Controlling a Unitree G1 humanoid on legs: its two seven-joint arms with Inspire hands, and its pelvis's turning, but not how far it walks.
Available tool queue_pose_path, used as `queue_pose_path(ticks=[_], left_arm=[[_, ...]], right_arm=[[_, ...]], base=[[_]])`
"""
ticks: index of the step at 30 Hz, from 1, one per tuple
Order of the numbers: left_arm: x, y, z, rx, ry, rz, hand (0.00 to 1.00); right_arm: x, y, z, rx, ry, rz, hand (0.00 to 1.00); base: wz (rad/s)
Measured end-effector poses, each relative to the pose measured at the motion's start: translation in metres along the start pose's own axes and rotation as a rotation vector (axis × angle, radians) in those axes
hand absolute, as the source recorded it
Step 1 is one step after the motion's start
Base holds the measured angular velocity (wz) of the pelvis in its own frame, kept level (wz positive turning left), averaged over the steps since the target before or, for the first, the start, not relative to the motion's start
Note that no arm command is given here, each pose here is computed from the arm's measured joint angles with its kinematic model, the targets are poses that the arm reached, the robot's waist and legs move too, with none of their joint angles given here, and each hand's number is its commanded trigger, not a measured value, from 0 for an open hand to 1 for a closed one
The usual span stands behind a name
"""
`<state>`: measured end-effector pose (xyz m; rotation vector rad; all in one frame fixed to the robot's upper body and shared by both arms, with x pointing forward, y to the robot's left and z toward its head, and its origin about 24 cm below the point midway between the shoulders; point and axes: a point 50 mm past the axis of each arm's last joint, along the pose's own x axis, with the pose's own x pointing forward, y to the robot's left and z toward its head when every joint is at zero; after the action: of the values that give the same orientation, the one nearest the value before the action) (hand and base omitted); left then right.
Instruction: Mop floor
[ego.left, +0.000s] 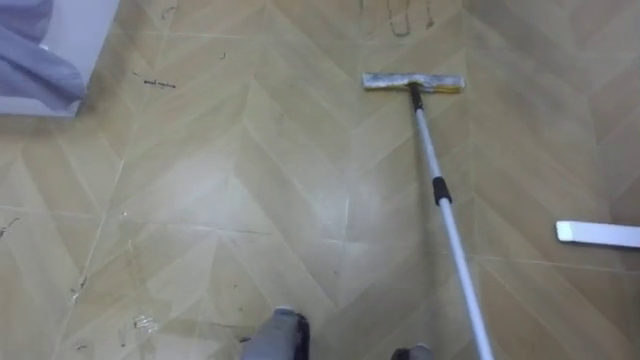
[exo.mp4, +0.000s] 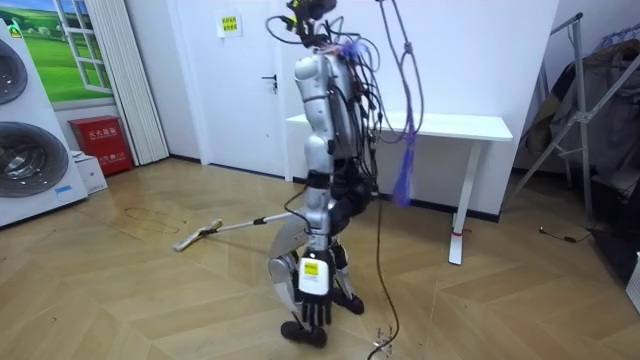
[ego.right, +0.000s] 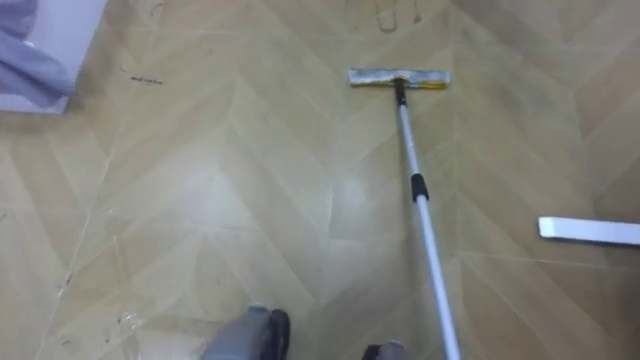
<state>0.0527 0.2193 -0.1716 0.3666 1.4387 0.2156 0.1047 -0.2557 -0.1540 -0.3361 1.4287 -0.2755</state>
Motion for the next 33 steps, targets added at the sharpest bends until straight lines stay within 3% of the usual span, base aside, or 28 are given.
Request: queue_pose_path(ticks=[4, 9, 11, 14, 18, 22, 25, 28, 33], left_arm=[[0.001, 0.008, -0.003, -0.03, -0.007, 0.018, 0.0], [0.003, 0.021, -0.006, -0.021, -0.009, 0.03, 0.0], [0.003, 0.023, 0.001, -0.023, -0.028, 0.024, 0.0], [0.001, 0.016, 0.012, -0.031, -0.066, 0.003, 0.0], [0.0, 0.017, 0.023, -0.044, -0.126, 0.038, 0.0], [-0.002, 0.022, 0.033, -0.058, -0.186, 0.064, 0.0], [-0.003, 0.012, 0.033, -0.056, -0.186, 0.035, 0.0], [-0.003, 0.006, 0.025, -0.054, -0.163, 0.024, 0.0], [-0.001, 0.013, 0.003, -0.043, -0.076, 0.055, 0.0]], right_arm=[[-0.014, -0.027, 0.078, 0.029, -0.177, -0.017, 1.0], [-0.024, -0.037, 0.108, 0.125, -0.267, 0.055, 1.0], [-0.019, -0.037, 0.095, 0.177, -0.246, 0.077, 1.0], [-0.005, -0.041, 0.044, 0.245, -0.136, 0.072, 1.0], [0.005, -0.052, -0.054, 0.185, 0.129, -0.021, 1.0], [0.003, -0.023, -0.087, 0.158, 0.218, -0.016, 1.0], [0.002, -0.007, -0.088, 0.161, 0.224, 0.007, 1.0], [0.002, -0.009, -0.081, 0.167, 0.217, 0.004, 1.0], [0.001, -0.04, 0.001, 0.129, 0.063, -0.08, 1.0]], base=[[-0.29], [0.01], [0.41], [0.47], [0.16], [-0.07], [-0.05], [0.02], [-0.1]])
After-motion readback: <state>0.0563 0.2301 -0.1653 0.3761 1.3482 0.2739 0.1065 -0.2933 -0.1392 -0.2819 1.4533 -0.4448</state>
